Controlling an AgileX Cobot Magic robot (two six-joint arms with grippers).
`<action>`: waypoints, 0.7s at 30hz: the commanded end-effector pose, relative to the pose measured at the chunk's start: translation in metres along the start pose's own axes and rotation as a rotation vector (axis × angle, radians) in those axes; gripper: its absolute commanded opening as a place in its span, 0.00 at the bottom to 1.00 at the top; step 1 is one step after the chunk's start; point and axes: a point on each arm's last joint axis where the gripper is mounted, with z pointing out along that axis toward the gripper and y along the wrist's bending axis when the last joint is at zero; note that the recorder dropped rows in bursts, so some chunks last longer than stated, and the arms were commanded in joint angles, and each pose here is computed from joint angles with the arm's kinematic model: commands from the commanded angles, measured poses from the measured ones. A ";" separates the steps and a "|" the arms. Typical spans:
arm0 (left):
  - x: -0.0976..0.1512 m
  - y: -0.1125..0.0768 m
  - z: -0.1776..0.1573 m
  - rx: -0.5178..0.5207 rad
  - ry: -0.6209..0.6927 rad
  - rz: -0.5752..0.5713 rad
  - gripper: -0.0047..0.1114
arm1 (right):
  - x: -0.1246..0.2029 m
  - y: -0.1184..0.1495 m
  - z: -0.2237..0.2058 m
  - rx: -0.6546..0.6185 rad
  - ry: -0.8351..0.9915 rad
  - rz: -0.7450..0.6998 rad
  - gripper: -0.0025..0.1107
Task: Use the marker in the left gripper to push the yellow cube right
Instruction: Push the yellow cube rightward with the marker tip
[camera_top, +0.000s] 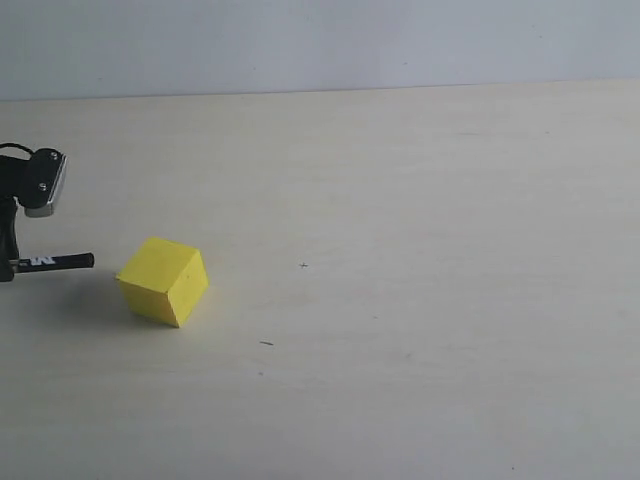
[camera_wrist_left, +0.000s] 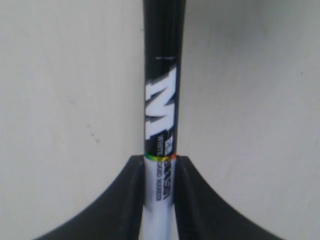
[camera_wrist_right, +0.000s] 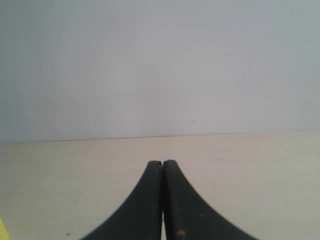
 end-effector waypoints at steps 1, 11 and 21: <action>-0.013 -0.003 -0.001 0.023 -0.013 0.017 0.04 | 0.001 0.000 0.000 0.000 -0.004 -0.008 0.02; -0.097 -0.022 -0.003 0.034 -0.060 0.213 0.04 | 0.001 0.000 0.000 0.000 -0.004 -0.008 0.02; -0.059 -0.022 -0.003 0.155 -0.038 0.062 0.04 | 0.001 0.000 0.000 0.000 -0.004 -0.008 0.02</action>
